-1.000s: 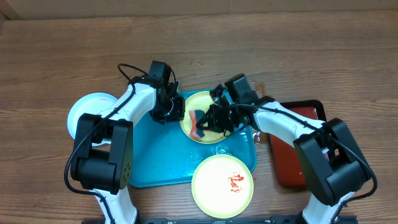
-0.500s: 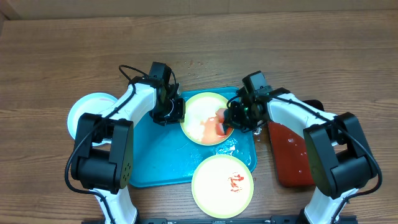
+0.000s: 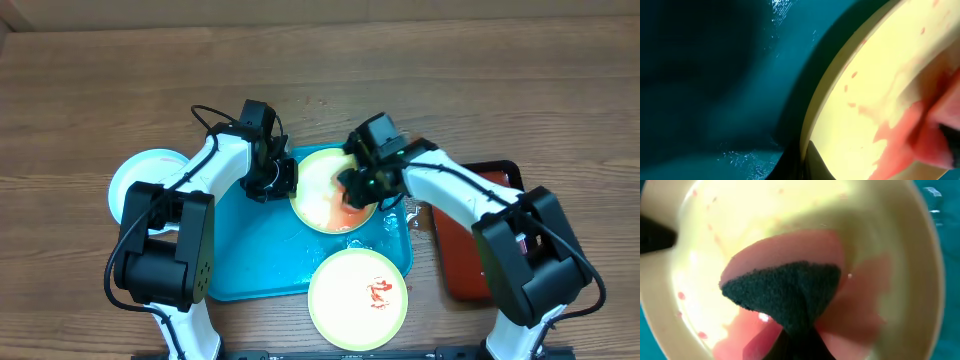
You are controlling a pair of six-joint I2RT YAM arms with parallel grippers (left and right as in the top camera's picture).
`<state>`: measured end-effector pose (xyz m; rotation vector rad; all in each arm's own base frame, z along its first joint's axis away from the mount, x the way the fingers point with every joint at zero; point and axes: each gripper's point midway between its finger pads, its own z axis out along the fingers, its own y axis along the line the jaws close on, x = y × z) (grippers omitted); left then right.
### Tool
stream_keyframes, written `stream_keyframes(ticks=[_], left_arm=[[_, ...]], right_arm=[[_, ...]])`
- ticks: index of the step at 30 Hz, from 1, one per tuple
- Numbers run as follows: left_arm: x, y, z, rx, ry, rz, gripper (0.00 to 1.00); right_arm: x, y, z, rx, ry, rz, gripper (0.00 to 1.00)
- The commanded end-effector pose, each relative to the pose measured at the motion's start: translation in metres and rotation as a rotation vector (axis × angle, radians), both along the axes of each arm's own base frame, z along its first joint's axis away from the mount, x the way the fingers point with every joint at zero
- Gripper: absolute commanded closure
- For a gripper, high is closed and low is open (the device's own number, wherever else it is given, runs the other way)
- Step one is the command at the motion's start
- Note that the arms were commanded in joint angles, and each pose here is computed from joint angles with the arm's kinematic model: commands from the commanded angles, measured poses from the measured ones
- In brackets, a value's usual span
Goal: Clean dirty plates on tray and stack at the side
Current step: 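Scrub the yellow plate with the sponge while left gripper holds it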
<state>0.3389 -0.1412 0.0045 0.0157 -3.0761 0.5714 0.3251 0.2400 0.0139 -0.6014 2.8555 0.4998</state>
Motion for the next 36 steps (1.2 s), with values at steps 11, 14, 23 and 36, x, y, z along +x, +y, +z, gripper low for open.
stream_keyframes(ticks=[11, 14, 23, 36], left_arm=[[-0.013, 0.0, -0.014, 0.012, 0.043, -0.035, 0.96], [-0.013, 0.0, -0.014, 0.012, 0.043, -0.035, 0.96], [-0.014, 0.001, -0.014, 0.013, 0.048, -0.034, 0.96], [-0.016, 0.001, -0.014, 0.014, 0.054, -0.035, 0.96]], right_arm=[[-0.026, 0.03, -0.003, -0.141, -0.13, 0.3, 0.96], [-0.009, 0.044, 0.006, -0.097, -0.206, 0.29, 0.96], [0.043, 0.039, 0.023, -0.124, -0.392, 0.133, 0.96], [0.01, -0.061, -0.007, -0.279, -0.04, 0.003, 0.96]])
